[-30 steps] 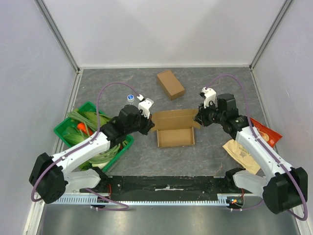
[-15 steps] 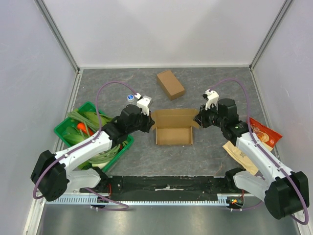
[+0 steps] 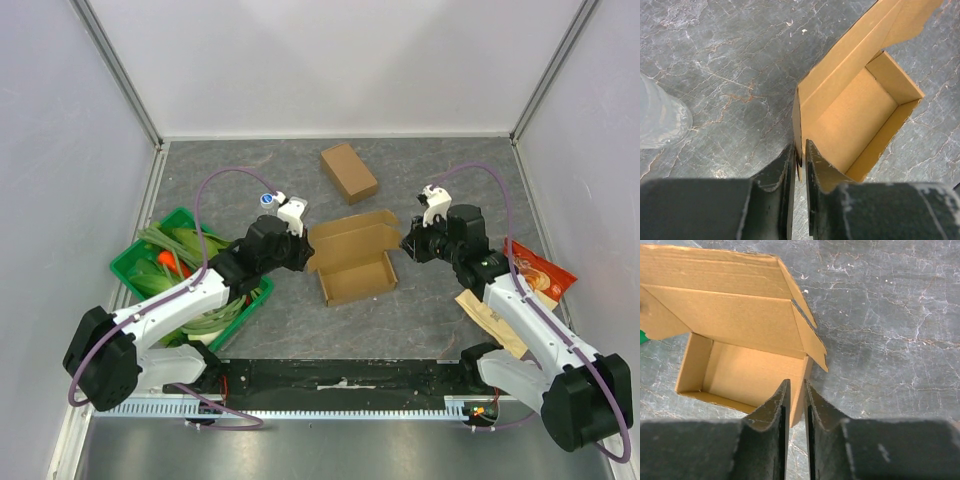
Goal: Fold the paper box
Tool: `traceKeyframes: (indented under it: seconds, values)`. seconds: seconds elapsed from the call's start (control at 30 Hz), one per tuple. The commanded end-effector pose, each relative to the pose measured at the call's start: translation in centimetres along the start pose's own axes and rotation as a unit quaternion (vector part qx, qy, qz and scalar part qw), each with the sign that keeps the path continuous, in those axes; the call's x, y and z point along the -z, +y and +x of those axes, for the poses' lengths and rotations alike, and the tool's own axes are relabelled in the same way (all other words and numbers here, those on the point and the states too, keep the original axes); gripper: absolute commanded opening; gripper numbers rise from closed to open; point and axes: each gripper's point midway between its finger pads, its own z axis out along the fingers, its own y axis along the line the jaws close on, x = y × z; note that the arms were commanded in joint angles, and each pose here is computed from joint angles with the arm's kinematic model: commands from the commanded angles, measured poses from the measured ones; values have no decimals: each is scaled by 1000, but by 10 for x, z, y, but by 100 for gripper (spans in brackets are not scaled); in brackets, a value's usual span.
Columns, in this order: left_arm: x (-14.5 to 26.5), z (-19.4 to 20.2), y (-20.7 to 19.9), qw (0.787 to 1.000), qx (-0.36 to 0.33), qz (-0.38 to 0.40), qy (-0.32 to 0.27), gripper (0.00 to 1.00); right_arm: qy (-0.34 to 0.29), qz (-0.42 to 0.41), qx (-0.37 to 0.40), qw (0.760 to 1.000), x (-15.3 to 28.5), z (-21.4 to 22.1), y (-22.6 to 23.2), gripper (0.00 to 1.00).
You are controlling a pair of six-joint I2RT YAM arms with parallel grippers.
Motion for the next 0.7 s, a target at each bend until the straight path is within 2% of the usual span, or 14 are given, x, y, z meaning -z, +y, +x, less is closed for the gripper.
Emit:
traceKeyframes:
  seconds: [0.0,0.07,0.1,0.27,0.3,0.33,0.4,0.47,0.57,0.67]
  values:
    - [3,-13,0,999,19,-3,-32,19,-25,-2,5,1000,1,-10,0,16]
    - [3,-13,0,999,19,-2,-35,20,-26,-3,2,1000,-1,-8,1,8]
    - [2,-11,1,999,21,-3,-34,19,-31,-10,1,999,-1,-10,3,0]
    - [-1,-6,2,999,20,-4,-26,13,-30,12,-7,999,-3,-9,-3,1]
    - [-1,-6,1,999,18,-3,-27,12,-31,35,-10,999,-1,-12,-11,24]
    - [0,-5,2,1000,16,-5,-25,12,-37,49,-9,998,2,-18,-14,40]
    - [1,-6,2,1000,15,-5,-27,13,-49,56,22,997,6,-28,-18,57]
    - [3,-6,2,1000,15,-4,-26,18,-52,36,48,997,1,-36,-14,64]
    - [6,-7,2,999,24,-6,-27,27,-34,-23,71,997,-16,-40,-5,64]
    - [8,-6,1,999,37,-5,-26,30,-58,-53,71,994,-25,-53,-6,61]
